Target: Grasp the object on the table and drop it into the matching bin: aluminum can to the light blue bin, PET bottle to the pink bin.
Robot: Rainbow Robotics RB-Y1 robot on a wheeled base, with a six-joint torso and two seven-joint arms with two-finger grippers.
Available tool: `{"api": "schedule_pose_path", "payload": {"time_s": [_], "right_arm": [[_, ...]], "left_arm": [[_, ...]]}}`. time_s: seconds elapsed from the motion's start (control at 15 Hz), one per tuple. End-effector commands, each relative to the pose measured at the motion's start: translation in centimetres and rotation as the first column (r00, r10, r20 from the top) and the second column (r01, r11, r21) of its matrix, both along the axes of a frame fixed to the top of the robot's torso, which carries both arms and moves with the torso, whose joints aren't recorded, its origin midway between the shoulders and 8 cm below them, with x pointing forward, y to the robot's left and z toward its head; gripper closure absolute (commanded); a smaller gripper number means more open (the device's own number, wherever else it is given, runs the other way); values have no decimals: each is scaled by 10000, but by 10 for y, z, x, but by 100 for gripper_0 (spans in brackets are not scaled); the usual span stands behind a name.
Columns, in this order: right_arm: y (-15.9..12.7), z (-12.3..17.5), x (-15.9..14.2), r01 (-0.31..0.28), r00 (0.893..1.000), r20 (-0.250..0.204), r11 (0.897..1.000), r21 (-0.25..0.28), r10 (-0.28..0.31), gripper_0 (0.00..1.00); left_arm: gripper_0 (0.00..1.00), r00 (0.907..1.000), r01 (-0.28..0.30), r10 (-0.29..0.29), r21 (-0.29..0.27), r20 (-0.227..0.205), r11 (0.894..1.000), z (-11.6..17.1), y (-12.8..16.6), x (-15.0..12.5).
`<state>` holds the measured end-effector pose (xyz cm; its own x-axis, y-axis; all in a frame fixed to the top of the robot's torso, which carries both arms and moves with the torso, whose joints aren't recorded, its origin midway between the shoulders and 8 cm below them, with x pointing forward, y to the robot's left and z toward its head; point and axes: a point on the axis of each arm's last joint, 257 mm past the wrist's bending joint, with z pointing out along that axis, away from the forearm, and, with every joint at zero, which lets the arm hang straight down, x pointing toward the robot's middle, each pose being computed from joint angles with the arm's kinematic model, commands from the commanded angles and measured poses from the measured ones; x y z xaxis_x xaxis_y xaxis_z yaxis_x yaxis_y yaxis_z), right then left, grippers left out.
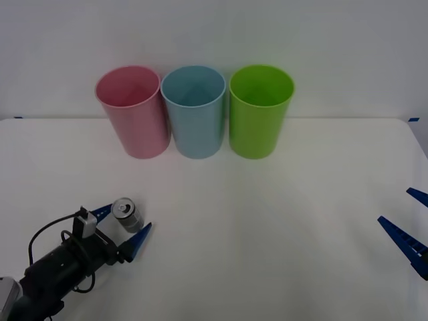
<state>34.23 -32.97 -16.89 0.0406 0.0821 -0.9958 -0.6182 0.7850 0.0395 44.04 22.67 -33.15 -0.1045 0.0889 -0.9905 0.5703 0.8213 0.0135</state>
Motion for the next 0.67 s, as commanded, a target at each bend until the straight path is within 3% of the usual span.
{"api": "schedule_pose_path", "payload": {"time_s": [0.07, 0.47, 0.53, 0.6, 0.67], "right_arm": [[0, 0, 0, 0, 10000, 0, 10000, 0, 0, 0], [0, 0, 0, 0, 10000, 0, 10000, 0, 0, 0], [0, 0, 0, 0, 10000, 0, 10000, 0, 0, 0], [0, 0, 0, 0, 10000, 0, 10000, 0, 0, 0], [0, 0, 0, 0, 10000, 0, 10000, 0, 0, 0]], "left_arm": [[0, 10000, -2, 3, -57, 42, 10000, 0, -6, 3], [0, 10000, 5, -5, -9, 89, 10000, 0, -7, 4], [45, 9999, 9, -9, -5, 103, 10000, 1, -7, 4], [71, 9999, -23, 23, 2, 111, 10000, 1, -7, 4], [85, 9999, -33, 33, 20, 104, 10000, 0, -6, 4]]}}
